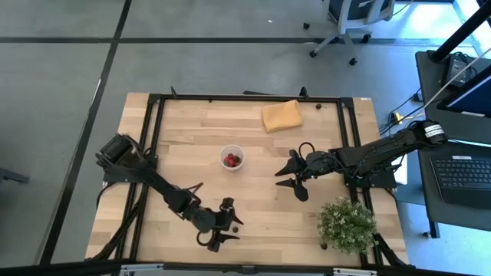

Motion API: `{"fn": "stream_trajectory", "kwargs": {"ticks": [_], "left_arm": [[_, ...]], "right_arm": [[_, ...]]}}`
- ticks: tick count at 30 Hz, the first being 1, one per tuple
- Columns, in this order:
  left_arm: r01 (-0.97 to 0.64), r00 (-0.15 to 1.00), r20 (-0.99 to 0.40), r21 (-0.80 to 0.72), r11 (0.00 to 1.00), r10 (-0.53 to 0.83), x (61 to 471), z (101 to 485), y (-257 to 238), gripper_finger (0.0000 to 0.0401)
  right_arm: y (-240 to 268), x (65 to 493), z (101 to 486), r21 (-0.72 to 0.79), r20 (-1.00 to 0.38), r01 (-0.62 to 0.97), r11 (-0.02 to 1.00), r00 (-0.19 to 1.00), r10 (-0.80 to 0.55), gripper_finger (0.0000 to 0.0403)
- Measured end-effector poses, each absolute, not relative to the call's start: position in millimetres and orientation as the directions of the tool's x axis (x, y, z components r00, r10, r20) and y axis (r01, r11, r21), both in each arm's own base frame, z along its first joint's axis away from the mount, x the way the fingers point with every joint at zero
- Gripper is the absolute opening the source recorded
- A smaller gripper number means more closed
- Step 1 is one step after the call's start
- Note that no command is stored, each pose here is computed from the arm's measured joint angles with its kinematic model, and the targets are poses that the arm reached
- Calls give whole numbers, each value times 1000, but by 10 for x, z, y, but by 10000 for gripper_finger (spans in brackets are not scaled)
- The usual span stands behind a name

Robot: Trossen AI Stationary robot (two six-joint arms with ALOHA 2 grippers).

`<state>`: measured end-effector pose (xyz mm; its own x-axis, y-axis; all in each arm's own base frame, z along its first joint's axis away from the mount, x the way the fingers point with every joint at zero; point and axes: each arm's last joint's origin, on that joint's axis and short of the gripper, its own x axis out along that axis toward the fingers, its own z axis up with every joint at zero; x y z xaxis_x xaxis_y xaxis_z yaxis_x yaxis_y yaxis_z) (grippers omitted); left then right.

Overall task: Pick and placing Produce into tupperware
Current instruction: Put the black raspberry into the transparent container

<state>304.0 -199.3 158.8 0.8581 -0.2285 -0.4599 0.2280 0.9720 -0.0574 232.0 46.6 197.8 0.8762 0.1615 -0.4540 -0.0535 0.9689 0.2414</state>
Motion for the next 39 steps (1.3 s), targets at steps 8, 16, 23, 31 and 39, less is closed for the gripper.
{"fn": "stream_trajectory", "kwargs": {"ticks": [8,16,23,31,39], "left_arm": [[188,843,-491,-112,976,-219,3119,1183,-2049,228],[175,816,-535,-129,976,-217,3062,979,-2138,228],[128,815,-553,-118,985,-172,3058,866,-2137,226],[134,791,-590,-92,987,-162,3018,838,-2150,187],[132,781,-606,-75,988,-150,3008,820,-2137,130]], "right_arm": [[466,2321,1979,239,-454,-54,969,876,161,170],[466,2321,1979,241,-454,-53,969,876,161,170],[466,2321,1978,239,-455,-54,969,876,161,170],[465,2318,1971,238,-462,-52,970,872,160,170],[465,2317,1971,237,-462,-52,970,872,160,170]]}}
